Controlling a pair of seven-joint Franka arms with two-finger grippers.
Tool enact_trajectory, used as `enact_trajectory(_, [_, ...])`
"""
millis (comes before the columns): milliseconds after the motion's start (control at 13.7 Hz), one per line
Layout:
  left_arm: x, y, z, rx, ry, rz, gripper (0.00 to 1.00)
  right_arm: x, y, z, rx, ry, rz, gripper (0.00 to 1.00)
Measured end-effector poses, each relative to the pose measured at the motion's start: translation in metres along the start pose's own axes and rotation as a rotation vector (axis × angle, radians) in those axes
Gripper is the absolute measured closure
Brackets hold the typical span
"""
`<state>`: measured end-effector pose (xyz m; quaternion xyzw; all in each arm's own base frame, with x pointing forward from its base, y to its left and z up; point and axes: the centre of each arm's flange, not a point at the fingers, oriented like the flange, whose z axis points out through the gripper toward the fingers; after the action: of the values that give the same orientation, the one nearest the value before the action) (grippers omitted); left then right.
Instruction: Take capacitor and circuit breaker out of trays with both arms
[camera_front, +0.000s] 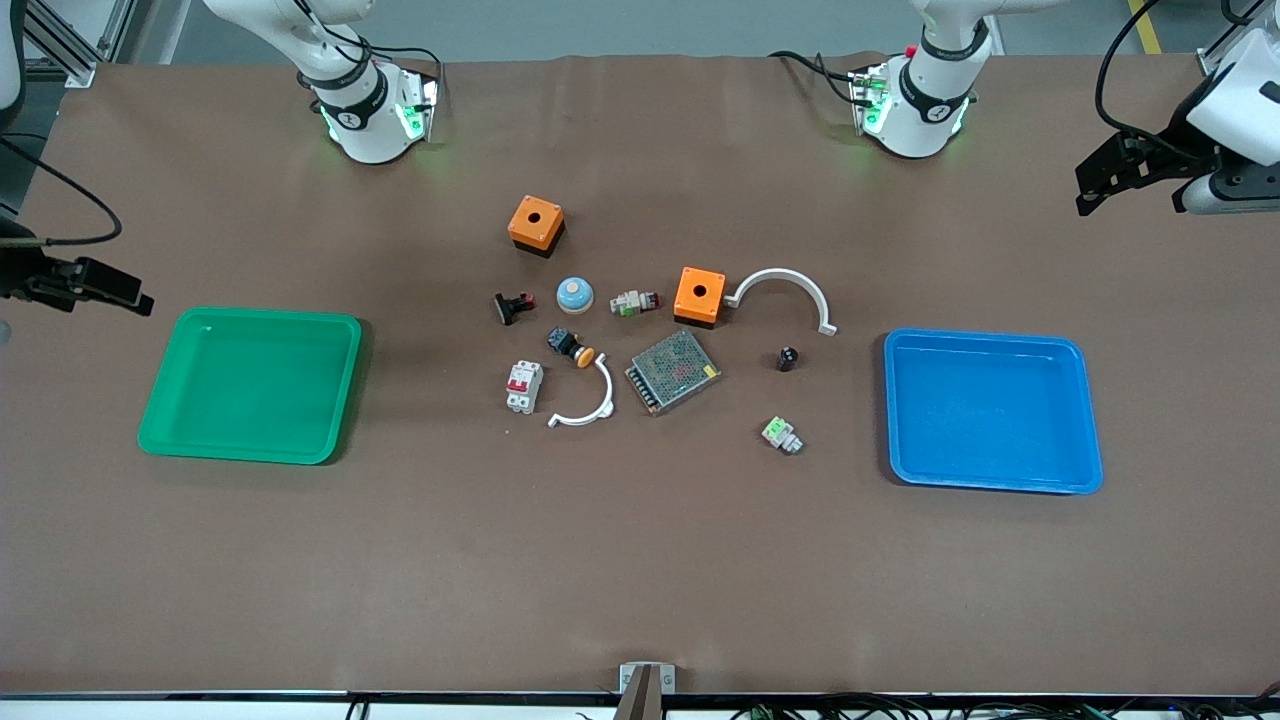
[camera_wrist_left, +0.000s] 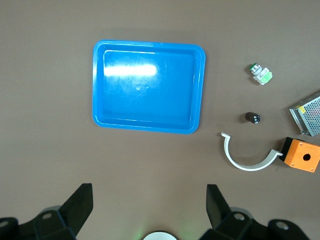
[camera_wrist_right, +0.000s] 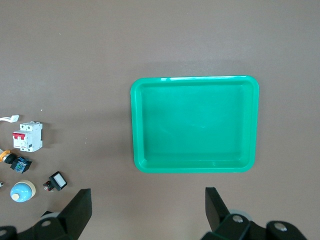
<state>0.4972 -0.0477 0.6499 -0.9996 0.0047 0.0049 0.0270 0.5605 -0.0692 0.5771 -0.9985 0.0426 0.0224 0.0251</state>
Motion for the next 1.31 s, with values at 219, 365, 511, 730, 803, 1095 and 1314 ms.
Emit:
enact_trajectory(219, [-0.002,-0.001,-0.003,0.0,0.006,-0.001,0.0,-0.01,0.0,-0.014,0.003,0.025,-0.016,0.0])
enact_trajectory(365, [-0.003,0.0,-0.005,-0.005,0.009,-0.001,0.0,-0.017,0.0,-0.02,0.002,0.033,-0.02,0.0])
enact_trajectory(511, [-0.004,0.002,-0.006,-0.027,0.01,0.0,0.0,-0.021,0.001,-0.023,-0.011,0.037,-0.023,0.0])
enact_trajectory(730, [-0.004,0.001,-0.007,-0.03,0.011,-0.003,0.0,-0.024,-0.002,-0.025,-0.018,0.041,-0.039,0.0])
enact_trajectory(803, [-0.004,0.0,-0.007,-0.03,0.011,-0.005,0.0,-0.025,-0.004,-0.026,-0.02,0.042,-0.049,0.0])
enact_trajectory(1095, [-0.004,-0.001,-0.007,-0.03,0.011,-0.005,0.0,-0.026,-0.008,-0.025,-0.025,0.03,-0.066,0.0])
enact_trajectory(1314, [-0.004,0.001,-0.009,-0.03,0.016,-0.002,0.0,-0.028,-0.015,-0.024,-0.037,0.019,-0.082,0.0])
